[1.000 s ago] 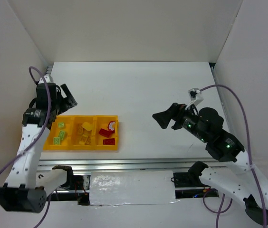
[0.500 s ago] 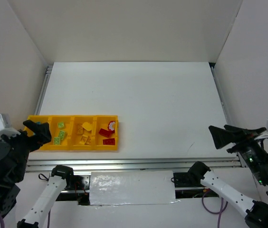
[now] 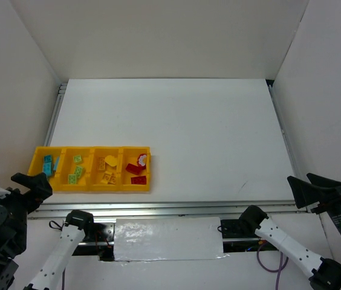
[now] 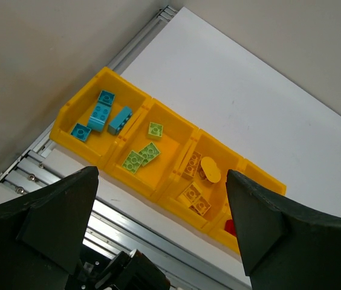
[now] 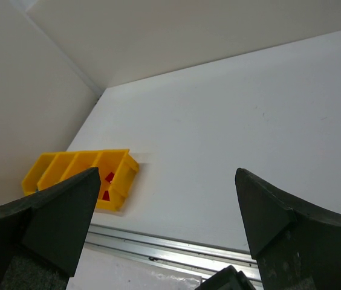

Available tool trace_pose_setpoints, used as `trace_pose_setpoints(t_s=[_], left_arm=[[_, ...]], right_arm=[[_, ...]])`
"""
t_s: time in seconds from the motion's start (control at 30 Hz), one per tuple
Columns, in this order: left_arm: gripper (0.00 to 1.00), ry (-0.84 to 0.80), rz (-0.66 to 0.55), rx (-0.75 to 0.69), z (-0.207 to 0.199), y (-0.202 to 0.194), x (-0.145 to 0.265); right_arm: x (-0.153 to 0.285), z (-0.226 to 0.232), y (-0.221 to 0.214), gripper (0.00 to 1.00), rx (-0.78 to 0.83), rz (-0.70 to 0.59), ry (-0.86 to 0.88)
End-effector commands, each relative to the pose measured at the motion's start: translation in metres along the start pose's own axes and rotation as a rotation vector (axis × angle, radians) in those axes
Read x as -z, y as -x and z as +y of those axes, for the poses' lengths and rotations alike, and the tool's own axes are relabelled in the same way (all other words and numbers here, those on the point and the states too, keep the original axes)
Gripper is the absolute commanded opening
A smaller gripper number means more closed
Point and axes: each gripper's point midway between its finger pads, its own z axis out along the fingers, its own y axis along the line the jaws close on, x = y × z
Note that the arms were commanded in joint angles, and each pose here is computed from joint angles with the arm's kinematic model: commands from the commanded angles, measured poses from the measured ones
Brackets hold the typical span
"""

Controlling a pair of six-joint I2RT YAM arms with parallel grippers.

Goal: Sort the legos into containers by color

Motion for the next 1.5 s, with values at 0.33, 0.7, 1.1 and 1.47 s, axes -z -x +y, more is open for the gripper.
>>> trace_pose_setpoints(t_s=[0.33,0.7,1.1,1.47], left_arm=[[0.99,0.010,-0.039,0.058,0.007,-0.013,-0.007],[1.00,-0.012,-0.035,0.057,0.002,-0.017,-0.011],[1.00,-0.057,-0.012,0.010,-0.010,-0.026,-0.022],[1.00,-0.083,-0.009,0.009,-0.016,-0.032,-0.027]], right_arm=[[0.009,-0.009,-0.007,1.00,-0.012,-0.020,0.009],[0.005,-0.009,-0.012,1.00,-0.017,-0.013,0.005],[-0.003,-0.003,-0.015,1.00,-0.012,-0.008,0.022],[-0.008,0.004,-0.019,1.00,-0.020,0.005,0.045]])
